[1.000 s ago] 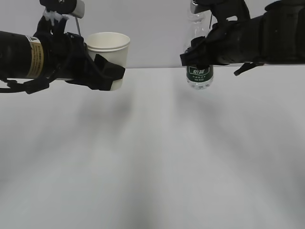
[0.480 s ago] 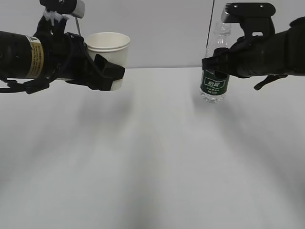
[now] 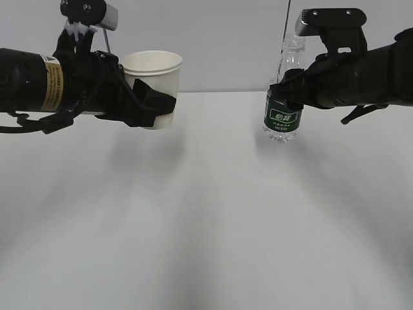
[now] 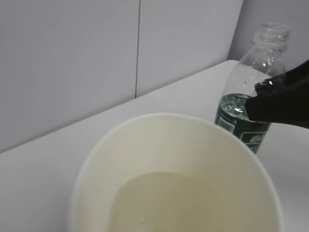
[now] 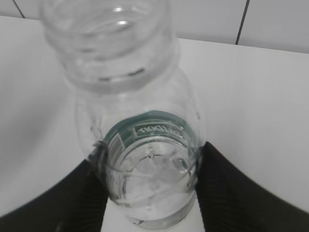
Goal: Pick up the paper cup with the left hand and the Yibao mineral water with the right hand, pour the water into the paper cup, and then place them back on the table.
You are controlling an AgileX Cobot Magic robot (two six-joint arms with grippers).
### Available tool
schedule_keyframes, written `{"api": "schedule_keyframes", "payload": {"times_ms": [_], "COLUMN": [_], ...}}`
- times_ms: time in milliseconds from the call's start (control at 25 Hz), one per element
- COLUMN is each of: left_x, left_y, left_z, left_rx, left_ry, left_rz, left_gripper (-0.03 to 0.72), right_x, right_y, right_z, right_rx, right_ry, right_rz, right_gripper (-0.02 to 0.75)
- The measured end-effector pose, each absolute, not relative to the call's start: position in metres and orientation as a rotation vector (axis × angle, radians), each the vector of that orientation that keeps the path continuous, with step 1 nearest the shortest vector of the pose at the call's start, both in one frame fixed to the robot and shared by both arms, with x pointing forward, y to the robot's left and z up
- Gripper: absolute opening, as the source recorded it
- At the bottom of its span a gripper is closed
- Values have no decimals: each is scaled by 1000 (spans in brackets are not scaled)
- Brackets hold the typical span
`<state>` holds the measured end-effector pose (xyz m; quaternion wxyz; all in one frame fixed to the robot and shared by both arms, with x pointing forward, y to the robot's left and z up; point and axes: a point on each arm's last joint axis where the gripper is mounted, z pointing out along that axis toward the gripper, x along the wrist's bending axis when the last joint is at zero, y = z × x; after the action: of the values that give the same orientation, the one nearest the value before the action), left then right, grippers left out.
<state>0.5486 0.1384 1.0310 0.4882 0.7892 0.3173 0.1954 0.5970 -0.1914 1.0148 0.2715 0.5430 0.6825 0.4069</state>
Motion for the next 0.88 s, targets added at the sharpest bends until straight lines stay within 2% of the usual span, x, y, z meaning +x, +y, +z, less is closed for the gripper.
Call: {"api": "schedule_keyframes", "payload": {"times_ms": [160, 360, 600, 880], "left_x": [557, 564, 572, 588], "left_y": [143, 149, 145, 162], "left_z": [1019, 1010, 983, 963], "left_rx": [1899, 1911, 1963, 1877], "left_ry": [773, 704, 677, 701], "left_rz": [401, 422, 397, 379], "left_gripper": [367, 366, 366, 366], "right_x": [597, 596, 596, 595], "right_y": [-191, -189, -188, -188], "right_z": [1014, 1016, 1016, 1016], "right_rx": [1438, 1420, 1415, 1412], "right_ry": [1854, 1868, 1874, 1875], "right_rz": [1087, 1119, 1127, 1126], "right_gripper": [424, 424, 424, 424]}}
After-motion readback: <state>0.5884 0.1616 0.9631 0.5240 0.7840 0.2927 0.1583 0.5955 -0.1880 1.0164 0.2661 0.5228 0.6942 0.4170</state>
